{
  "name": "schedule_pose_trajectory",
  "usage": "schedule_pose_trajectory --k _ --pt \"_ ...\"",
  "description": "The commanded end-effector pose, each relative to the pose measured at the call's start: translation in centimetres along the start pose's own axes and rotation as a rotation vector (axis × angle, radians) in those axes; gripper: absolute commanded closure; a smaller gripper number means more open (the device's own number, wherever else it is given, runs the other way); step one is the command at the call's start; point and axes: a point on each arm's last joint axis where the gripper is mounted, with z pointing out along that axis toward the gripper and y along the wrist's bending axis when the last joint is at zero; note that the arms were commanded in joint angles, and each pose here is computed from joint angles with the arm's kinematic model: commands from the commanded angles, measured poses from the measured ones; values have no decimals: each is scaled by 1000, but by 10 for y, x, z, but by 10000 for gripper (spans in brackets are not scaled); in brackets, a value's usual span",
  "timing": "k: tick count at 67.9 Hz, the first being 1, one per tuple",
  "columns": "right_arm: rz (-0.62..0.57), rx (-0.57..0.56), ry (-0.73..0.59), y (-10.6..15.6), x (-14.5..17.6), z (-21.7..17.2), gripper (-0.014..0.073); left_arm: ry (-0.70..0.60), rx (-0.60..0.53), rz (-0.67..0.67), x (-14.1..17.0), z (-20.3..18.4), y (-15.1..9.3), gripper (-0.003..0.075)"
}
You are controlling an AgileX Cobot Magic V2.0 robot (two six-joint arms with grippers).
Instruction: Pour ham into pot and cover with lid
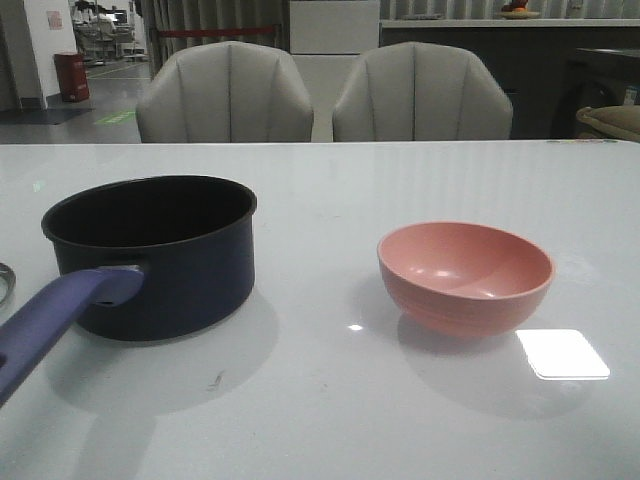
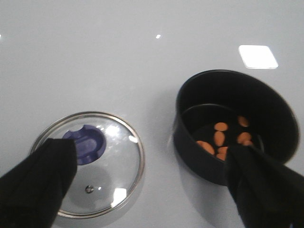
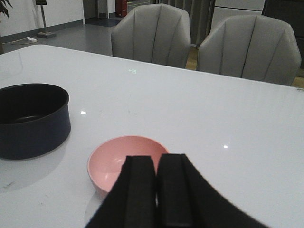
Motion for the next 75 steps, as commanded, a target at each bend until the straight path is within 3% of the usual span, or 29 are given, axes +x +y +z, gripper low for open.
schedule_pose_trajectory --k 1,16,38,59,75 --pt "3 32 -88 -3 -15 -1 433 -21 -39 -90 -26 12 9 41" --pt "3 32 -88 -3 -15 -1 433 299 -108 -161 -38 67 29 41" --pt "3 32 -88 -3 -15 -1 433 602 -145 -195 -41 129 55 41" --pt "3 32 -88 -3 -15 -1 433 765 -138 -182 -42 179 66 41" --pt "3 32 -88 -3 -15 -1 433 808 -142 -179 -44 200 71 41"
